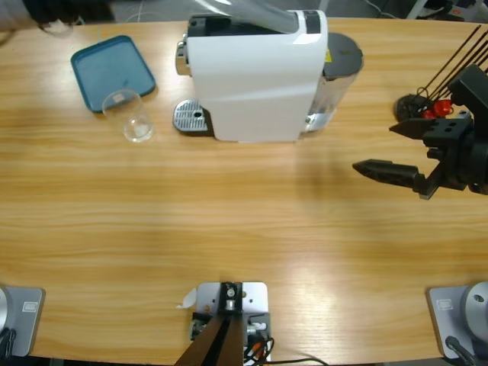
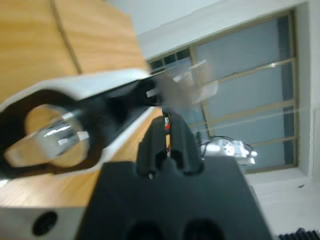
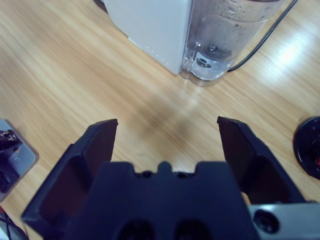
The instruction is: Pour coffee
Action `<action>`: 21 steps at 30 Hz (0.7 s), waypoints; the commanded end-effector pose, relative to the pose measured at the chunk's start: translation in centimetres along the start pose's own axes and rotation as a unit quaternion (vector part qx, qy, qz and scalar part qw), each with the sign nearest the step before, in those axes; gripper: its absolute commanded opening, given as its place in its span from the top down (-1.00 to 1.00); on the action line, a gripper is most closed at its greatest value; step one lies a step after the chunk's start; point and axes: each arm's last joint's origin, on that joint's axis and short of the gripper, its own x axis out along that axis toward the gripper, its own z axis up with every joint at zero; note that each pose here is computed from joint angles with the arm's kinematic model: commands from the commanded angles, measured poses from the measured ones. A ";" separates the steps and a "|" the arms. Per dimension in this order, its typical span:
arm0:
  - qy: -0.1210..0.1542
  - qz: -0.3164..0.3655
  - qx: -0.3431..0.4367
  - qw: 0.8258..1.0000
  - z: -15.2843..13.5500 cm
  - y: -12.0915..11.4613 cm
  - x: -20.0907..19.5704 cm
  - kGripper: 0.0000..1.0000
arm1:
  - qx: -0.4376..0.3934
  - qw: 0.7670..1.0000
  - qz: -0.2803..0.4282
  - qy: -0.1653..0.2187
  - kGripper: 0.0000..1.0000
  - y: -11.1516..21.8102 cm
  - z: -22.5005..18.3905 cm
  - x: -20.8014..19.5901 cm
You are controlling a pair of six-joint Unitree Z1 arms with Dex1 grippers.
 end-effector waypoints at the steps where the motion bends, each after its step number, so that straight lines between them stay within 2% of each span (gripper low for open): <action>1: 0.006 -0.025 0.019 0.999 0.4 -2.5 0.0 1.00 | -0.005 1.000 0.000 0.005 -0.70 0.1 -0.7 -0.3; 4: 0.007 -0.028 0.027 0.999 0.3 -2.7 0.1 1.00 | -0.004 1.000 0.000 0.005 -0.70 0.1 -0.7 -0.3; 8: -0.006 -0.019 0.073 0.997 -0.5 -4.1 -0.9 1.00 | -0.004 1.000 -0.002 0.003 -0.71 0.1 -0.8 -0.4; 11: -0.026 0.037 0.114 0.993 -1.9 -5.9 -2.5 1.00 | -0.004 1.000 -0.003 0.003 -0.71 0.1 -0.8 -0.4; 13: -0.028 0.115 0.143 0.983 -3.0 -7.3 -3.3 1.00 | -0.004 1.000 -0.003 0.003 -0.71 0.1 -0.8 -0.4; 16: 0.009 0.280 0.203 0.938 -4.3 -9.7 -3.3 1.00 | -0.004 1.000 -0.003 0.004 -0.71 0.1 -0.8 -0.4; 18: 0.015 0.360 0.225 0.905 -4.9 -9.9 -3.8 1.00 | -0.004 1.000 -0.004 0.004 -0.70 0.1 -0.8 -0.3; 19: 0.013 0.391 0.241 0.888 -5.4 -10.2 -4.2 0.67 | -0.004 1.000 -0.005 0.004 -0.70 0.0 -0.8 -0.4; 20: 0.010 0.425 0.267 0.865 -6.1 -10.7 -4.5 0.23 | -0.002 1.000 -0.011 0.004 -0.70 0.0 -0.8 -0.4; 21: 0.006 0.459 0.295 0.838 -6.8 -11.0 -4.9 -0.03 | 0.004 1.000 -0.024 0.007 -0.70 -0.1 -0.8 -0.5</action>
